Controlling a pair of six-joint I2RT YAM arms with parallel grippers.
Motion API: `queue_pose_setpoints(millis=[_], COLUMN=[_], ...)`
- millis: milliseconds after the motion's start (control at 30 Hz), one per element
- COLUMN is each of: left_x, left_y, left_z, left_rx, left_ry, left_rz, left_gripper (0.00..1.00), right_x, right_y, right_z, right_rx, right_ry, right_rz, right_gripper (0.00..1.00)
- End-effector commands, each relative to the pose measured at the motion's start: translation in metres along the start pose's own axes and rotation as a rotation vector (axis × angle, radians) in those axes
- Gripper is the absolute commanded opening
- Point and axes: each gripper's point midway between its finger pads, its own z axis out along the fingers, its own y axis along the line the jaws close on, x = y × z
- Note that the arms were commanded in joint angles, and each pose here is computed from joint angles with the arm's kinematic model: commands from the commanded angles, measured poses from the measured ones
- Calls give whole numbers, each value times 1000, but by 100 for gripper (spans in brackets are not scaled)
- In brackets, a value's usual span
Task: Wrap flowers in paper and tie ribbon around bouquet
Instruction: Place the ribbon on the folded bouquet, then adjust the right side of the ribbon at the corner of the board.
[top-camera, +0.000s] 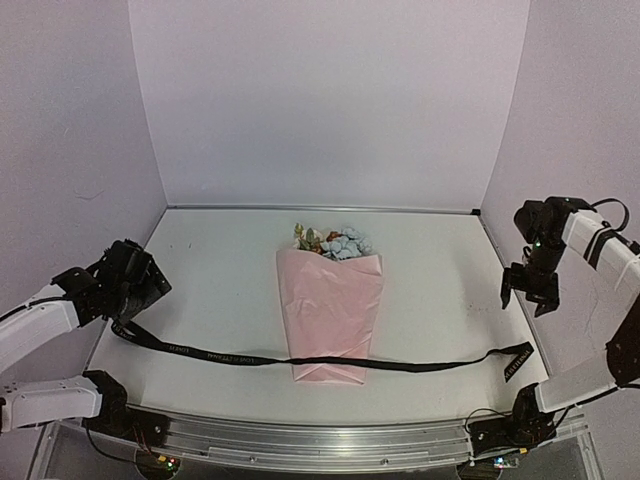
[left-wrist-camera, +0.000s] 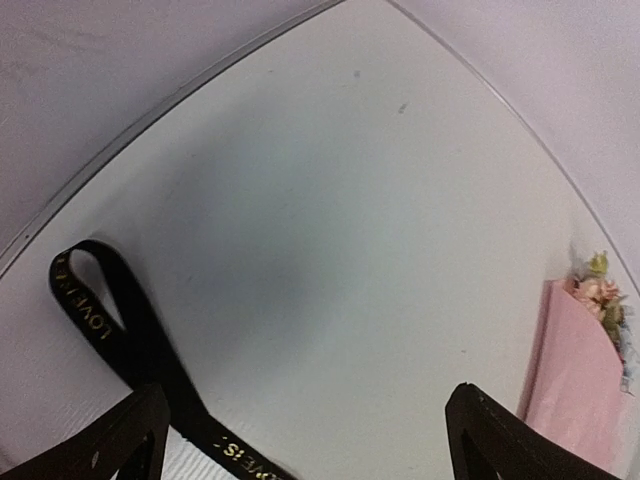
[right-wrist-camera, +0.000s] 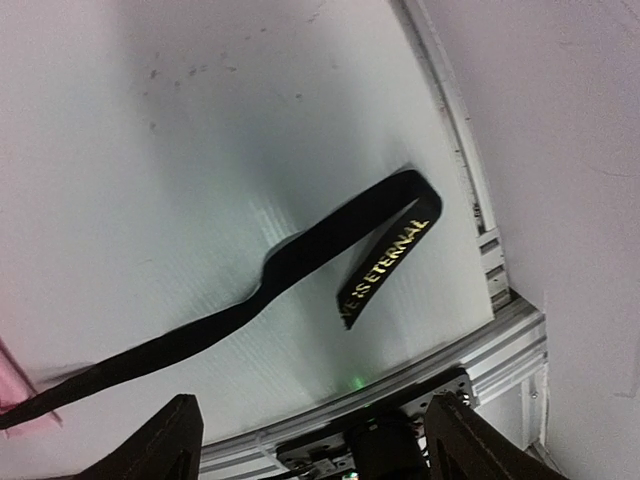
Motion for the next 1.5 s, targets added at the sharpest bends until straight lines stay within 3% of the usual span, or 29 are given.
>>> queue_pose_setpoints(millis=[0,133,233,433,667,967,1233,1367,1467], left_x=[-34,-20,4,34,56,94,119,131,144], left_y=[-74,-124,-146,-157,-171,-186,-192,-194,-192], left_z=[-28,-41,-43,-31,-27,-28,-28,-33,-33], left_rx=[272,492,607,665,716,743,759,772,766], left_ry=[16,130,254,344,395,473,540,572,603], left_rz=[121,239,265,281,303,321,329,343,361], left_gripper=[100,93,91,90,89,88,84,84,83], right_x=[12,32,46,57,23,28,33,32,25], right_y=[48,58,49,16,34,6,-12,-26,-27], right_z=[-7,9,39,89,108,137,145,142,126], right_rx=[-188,-143,-114,-1,-30,90,128,118,121], right_ry=[18,26,8,-82,-164,-232,-194,-144,-120], right_rz=[-19,-66,59,235,392,509,525,548,466], right_gripper=[76,72,67,70,66,38,1,0,0])
